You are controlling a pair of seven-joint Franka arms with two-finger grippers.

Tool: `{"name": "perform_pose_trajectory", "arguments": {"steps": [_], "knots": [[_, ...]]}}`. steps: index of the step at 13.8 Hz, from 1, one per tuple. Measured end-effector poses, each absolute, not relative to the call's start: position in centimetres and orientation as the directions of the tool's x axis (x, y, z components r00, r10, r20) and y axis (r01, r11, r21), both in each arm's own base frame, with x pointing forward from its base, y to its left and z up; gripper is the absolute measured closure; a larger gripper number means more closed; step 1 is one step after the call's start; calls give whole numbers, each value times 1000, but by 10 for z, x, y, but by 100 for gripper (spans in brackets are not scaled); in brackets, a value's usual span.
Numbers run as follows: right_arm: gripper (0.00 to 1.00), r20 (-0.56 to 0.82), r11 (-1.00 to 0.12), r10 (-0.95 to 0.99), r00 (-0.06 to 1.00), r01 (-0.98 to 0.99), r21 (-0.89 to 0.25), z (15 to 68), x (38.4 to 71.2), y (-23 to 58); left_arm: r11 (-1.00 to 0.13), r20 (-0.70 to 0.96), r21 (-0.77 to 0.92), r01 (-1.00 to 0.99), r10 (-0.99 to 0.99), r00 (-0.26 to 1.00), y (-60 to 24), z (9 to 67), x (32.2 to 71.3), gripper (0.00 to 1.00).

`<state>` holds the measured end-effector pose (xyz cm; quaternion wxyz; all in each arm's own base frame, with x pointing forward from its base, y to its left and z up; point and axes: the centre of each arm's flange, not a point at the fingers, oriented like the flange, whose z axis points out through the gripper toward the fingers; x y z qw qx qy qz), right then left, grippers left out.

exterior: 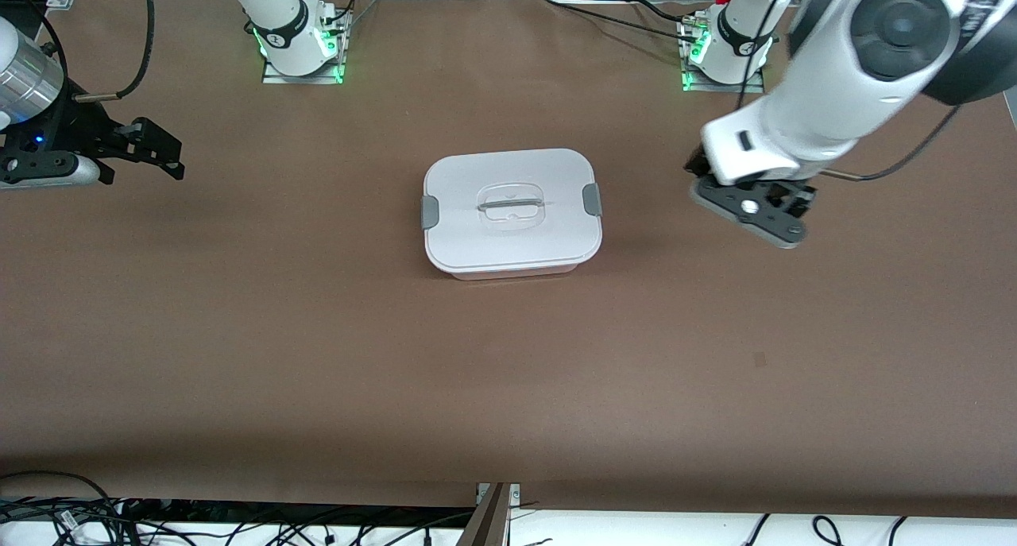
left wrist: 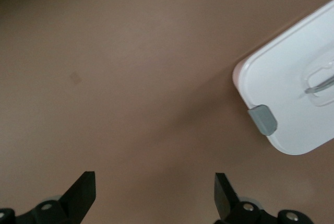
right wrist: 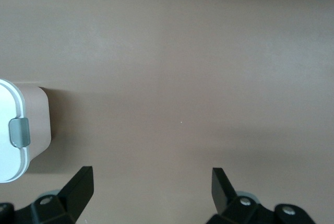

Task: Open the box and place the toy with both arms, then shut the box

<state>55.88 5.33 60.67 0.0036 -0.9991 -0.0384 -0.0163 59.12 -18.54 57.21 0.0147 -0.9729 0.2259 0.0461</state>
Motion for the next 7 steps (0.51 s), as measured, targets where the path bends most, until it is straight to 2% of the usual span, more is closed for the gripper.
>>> {"name": "perform_pose_trajectory", "arguments": {"steps": [4,7], "knots": [[0,33,-997,77,997,77,-6,607,559,53,-953,-50,-58,-298,-295,954,-114,599,591,0],[0,33,-997,77,997,77,-6,607,559,53,-967,-17,-96,-238,-238,971,-91,616,567,0]]}}
